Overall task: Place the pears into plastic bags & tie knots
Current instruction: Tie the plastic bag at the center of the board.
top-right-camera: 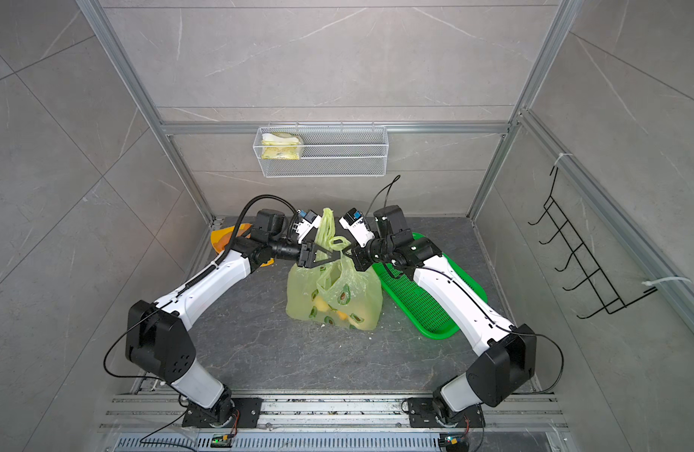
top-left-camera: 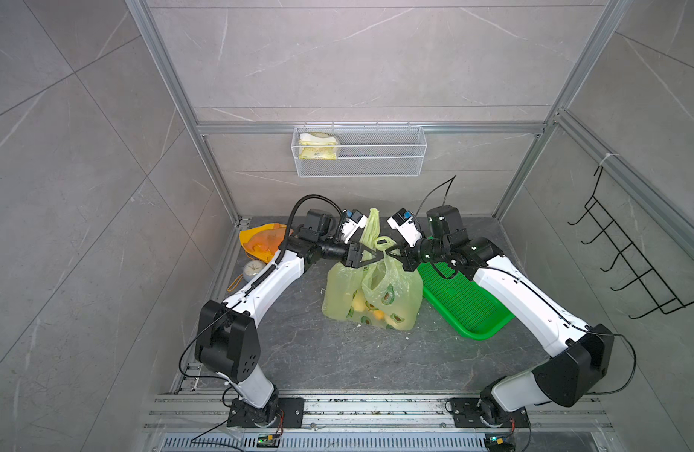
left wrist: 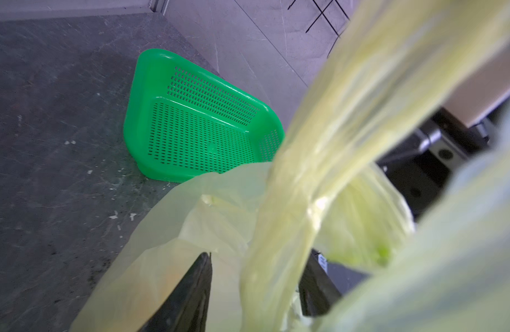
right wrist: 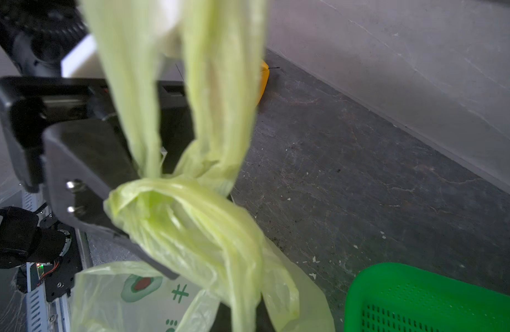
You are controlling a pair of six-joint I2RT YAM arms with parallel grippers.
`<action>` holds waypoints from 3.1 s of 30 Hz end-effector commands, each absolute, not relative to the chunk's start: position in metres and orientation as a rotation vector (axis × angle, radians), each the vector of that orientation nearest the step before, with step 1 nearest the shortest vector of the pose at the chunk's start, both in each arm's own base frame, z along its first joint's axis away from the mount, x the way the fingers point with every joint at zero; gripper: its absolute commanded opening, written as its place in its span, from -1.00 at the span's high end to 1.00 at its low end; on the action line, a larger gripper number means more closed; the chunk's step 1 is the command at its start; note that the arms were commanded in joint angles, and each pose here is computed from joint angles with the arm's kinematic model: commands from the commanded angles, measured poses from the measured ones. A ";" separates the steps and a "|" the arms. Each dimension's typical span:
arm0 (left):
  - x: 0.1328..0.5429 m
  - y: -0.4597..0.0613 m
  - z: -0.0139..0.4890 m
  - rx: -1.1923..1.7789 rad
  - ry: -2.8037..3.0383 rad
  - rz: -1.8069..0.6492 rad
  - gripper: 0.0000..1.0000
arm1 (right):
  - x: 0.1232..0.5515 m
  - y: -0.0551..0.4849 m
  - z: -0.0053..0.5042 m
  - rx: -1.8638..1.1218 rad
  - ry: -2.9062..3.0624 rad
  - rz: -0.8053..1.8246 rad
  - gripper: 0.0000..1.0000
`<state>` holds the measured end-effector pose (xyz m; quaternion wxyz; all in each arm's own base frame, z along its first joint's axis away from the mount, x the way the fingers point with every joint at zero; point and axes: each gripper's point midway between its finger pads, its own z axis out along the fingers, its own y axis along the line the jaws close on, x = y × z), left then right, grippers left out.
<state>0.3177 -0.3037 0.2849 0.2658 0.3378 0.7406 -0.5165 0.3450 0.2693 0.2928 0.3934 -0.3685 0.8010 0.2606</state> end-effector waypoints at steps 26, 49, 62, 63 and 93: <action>0.268 -0.245 0.329 0.822 1.806 -1.416 -0.47 | 0.284 0.321 0.313 -1.191 1.932 0.670 1.00; 0.287 -0.234 0.367 0.628 1.636 -1.446 -0.53 | 0.239 0.348 0.299 -1.371 1.904 0.701 1.00; 0.314 -0.228 0.367 0.541 1.664 -1.344 -0.58 | 0.265 0.391 0.297 -1.374 1.880 0.721 1.00; 0.313 -0.227 0.370 0.546 1.659 -1.339 -0.61 | 0.268 0.392 0.295 -1.366 1.885 0.713 1.00; 0.295 -0.212 0.320 0.629 1.798 -1.264 -0.82 | 0.310 0.369 0.283 -1.234 1.962 0.657 1.00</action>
